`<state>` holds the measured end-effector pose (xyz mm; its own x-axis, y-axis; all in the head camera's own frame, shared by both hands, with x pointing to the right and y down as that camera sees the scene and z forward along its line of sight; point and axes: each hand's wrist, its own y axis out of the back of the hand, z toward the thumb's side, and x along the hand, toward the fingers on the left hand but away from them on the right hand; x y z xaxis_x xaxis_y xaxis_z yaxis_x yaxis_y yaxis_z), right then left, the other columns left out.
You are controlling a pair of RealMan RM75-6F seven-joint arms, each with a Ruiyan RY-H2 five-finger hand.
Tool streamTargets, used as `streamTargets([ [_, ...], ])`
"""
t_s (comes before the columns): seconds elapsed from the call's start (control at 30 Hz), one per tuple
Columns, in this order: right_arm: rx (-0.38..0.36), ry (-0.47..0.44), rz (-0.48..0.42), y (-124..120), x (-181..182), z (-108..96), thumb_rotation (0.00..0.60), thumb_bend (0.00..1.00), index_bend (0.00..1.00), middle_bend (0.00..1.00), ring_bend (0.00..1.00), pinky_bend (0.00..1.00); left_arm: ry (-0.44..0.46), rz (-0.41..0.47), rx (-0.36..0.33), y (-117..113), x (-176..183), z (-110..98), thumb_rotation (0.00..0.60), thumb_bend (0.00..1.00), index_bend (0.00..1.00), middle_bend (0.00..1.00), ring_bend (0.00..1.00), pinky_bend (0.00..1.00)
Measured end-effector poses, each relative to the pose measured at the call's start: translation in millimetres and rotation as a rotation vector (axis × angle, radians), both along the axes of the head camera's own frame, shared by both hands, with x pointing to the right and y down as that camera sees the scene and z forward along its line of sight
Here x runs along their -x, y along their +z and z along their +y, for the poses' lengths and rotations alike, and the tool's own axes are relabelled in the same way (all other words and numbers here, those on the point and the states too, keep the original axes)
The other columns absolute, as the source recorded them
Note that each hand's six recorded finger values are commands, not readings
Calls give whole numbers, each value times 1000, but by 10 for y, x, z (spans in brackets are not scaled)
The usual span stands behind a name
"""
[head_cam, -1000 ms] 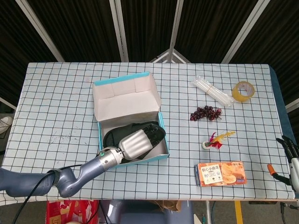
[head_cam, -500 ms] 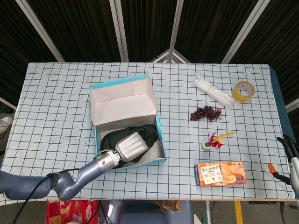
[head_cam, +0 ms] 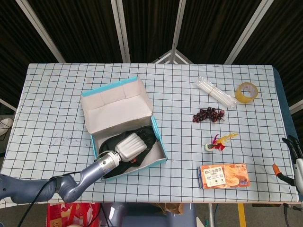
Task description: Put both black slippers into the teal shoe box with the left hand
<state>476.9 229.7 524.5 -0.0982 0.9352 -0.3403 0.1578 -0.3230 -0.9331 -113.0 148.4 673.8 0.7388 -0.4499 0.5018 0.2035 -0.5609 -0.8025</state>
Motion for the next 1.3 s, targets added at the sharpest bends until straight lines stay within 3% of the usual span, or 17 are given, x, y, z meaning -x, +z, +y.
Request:
streamTargets([
  [0.17,4,5,-1,9,-7,-8,600,308,152,113,181,163,-32,-4,36,107,37,-3,600,477,543,457,149,187],
  [0.33,6,5,0,16,-4,-15,600,308,152,113,181,163,-32,-12,41,158,53,-5,600,367,489,377,115,187],
  [0.53,8,6,-3,17,-1,-22,600,308,152,113,181,163,-19,9,-5,41,12,-94,600,297,363,222,11,171],
  [0.7,10,10,-10,13,0,-27,600,309,152,113,181,163,0,7,-71,-106,15,-225,600,220,192,16,0,94],
  [0.8,12,12,-13,10,-4,-29,600,308,152,113,181,163,26,-14,-116,-170,20,-282,600,176,124,0,0,53],
  [1.1,17,14,-18,9,-16,-36,600,308,152,113,181,163,141,-140,-285,-410,84,-417,600,85,52,0,0,34],
  [1.3,23,12,-17,18,-13,-40,600,308,152,113,182,163,166,-227,-321,-696,202,-463,600,55,21,0,0,18],
])
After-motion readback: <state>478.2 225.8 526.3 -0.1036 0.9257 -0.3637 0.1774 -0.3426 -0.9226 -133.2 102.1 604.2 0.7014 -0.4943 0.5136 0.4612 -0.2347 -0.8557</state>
